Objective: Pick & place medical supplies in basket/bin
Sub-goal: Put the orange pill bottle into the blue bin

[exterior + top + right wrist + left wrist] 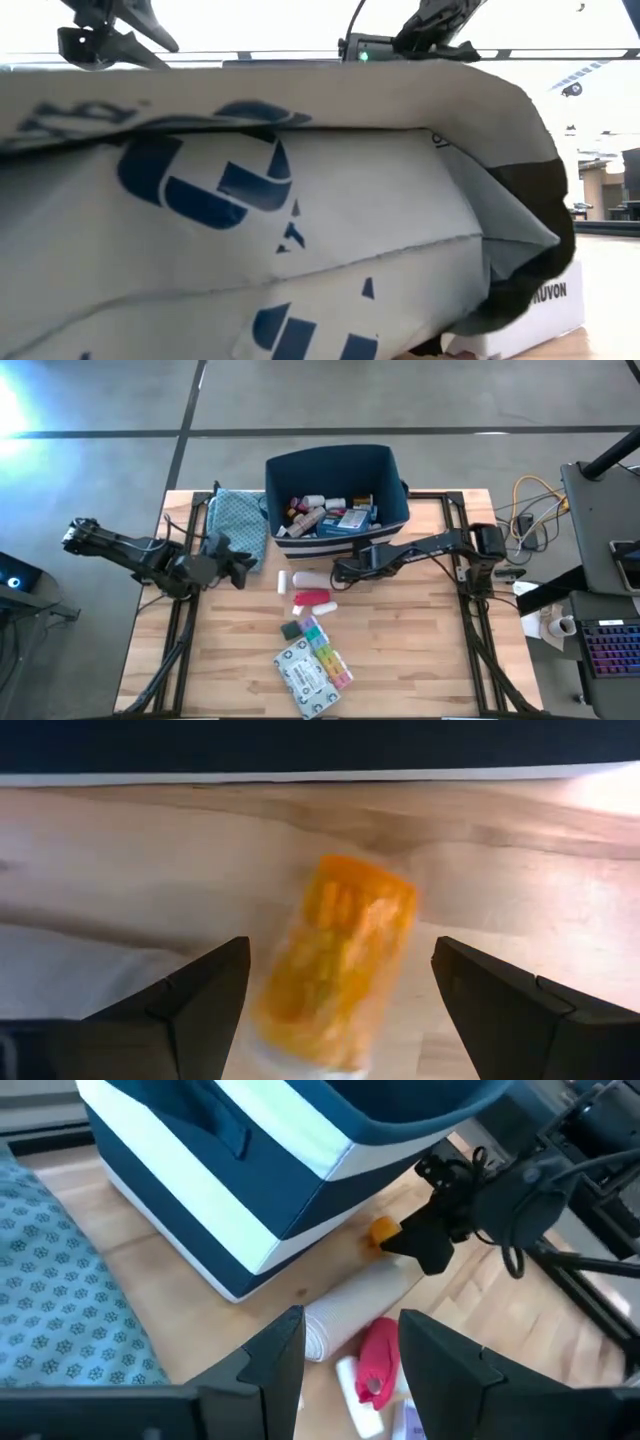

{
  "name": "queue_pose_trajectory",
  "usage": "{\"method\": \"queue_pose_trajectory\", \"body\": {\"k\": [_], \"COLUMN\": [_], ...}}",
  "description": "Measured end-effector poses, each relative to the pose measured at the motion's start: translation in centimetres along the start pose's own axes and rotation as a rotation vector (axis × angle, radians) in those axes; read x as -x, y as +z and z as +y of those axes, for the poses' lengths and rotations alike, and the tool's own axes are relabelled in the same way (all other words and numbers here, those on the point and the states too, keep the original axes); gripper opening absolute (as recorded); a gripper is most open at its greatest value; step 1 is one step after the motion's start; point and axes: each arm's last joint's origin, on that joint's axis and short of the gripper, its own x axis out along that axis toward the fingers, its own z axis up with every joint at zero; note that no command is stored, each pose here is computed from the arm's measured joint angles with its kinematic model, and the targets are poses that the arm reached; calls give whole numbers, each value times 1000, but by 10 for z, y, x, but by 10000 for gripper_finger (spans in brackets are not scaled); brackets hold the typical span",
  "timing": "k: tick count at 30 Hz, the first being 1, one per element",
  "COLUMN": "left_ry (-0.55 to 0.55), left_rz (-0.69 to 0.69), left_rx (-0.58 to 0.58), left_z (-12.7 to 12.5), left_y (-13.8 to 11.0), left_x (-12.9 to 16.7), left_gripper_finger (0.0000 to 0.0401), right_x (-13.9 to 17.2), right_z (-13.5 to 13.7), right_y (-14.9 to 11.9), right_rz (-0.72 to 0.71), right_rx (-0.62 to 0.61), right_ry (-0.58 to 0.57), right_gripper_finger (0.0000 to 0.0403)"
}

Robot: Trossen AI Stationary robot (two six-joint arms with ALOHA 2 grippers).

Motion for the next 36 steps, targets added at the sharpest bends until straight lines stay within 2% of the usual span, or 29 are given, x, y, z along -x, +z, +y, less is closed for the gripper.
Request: {"method": "queue_pose_trajectory", "body": {"k": [7,13,18,21,25,27,29,32,36], "left_ry": [19,26,26,26,28,29,30,34,42], "left_rz": [-7,-2,-2,-1,1,2,2,5,11], "left_rx": [-70,-103,-103,-106,-141,-143,-144,-149,-155], "left_z": [-10,-14,-14,-14,-14,-13,-13,-13,-12], "left_y": [2,2,2,2,1,1,1,1,0], "left_x": [-5,-8,-7,-8,-8,-8,-8,-8,-9], "left_gripper_finger": [143,143,143,143,143,143,143,143,143], "right_x": [-20,-8,40,84,147,173,192,210,209], "right_z": [-7,-12,-2,2,-1,-5,-9,-17,-24], "right_y": [-4,-13,-21,-24,-19,-10,5,40,97], "right_rz": [81,75,11,-21,-88,-143,-255,-424,-512], "right_rx": [55,97,214,326,453,465,419,335,228], "right_ry": [-32,-14,148,296,509,588,607,583,521], "right_gripper_finger": [279,209,162,163,200,220,232,237,225]}}
